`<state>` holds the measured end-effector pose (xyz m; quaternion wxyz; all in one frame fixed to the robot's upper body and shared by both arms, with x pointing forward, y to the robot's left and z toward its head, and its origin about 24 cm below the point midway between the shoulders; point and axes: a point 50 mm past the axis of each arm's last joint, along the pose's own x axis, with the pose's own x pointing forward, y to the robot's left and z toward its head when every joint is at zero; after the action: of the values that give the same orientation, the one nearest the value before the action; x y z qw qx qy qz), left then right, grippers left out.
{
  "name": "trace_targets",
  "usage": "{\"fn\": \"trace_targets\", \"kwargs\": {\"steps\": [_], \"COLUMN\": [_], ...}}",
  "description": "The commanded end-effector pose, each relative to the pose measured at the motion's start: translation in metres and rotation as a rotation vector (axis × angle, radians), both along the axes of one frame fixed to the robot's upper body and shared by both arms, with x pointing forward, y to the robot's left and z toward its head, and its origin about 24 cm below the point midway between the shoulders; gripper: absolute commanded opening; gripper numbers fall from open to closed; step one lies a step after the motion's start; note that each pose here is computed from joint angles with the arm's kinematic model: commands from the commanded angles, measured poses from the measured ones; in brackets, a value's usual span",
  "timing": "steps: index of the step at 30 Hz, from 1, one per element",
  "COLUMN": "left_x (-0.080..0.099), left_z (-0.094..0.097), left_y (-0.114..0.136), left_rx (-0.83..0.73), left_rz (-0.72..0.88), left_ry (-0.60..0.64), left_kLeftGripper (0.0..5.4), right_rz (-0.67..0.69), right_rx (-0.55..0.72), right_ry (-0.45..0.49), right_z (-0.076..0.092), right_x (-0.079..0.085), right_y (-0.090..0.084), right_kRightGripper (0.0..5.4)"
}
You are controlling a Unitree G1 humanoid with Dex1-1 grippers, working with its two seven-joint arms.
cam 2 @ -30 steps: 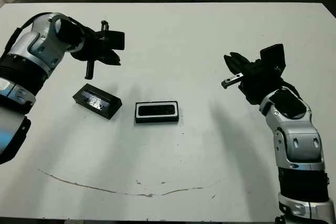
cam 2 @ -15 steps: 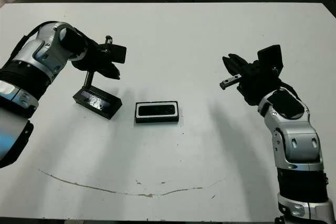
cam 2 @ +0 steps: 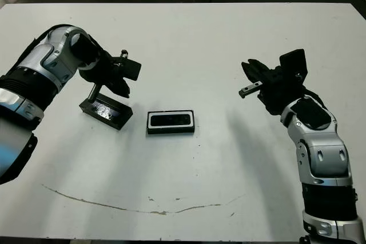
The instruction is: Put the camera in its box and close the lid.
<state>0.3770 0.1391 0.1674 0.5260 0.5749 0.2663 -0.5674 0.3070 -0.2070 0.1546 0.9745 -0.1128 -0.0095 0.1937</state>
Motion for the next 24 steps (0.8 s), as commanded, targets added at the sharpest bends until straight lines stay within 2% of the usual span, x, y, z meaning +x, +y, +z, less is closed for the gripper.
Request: {"fn": "trace_targets", "kwargs": {"steps": [1, 17, 24], "left_x": [-0.005, -0.009, -0.012], "left_z": [-0.013, -0.023, -0.019], "left_y": [0.003, 0.000, -0.001], "left_rx": [0.043, 0.110, 0.127], "left_rz": [-0.011, -0.058, -0.087], "left_ry": [0.062, 0.098, 0.106], "left_kLeftGripper": [0.00, 0.00, 0.00], "right_rz": [-0.006, -0.003, 0.009], "right_rx": [-0.017, -0.068, -0.071], "right_ry": [0.040, 0.038, 0.029], "right_z": [-0.007, -0.007, -0.006], "right_x": [-0.003, -0.003, -0.003], "right_y": [-0.004, -0.003, -0.003], "right_kRightGripper": [0.03, 0.03, 0.03]}}
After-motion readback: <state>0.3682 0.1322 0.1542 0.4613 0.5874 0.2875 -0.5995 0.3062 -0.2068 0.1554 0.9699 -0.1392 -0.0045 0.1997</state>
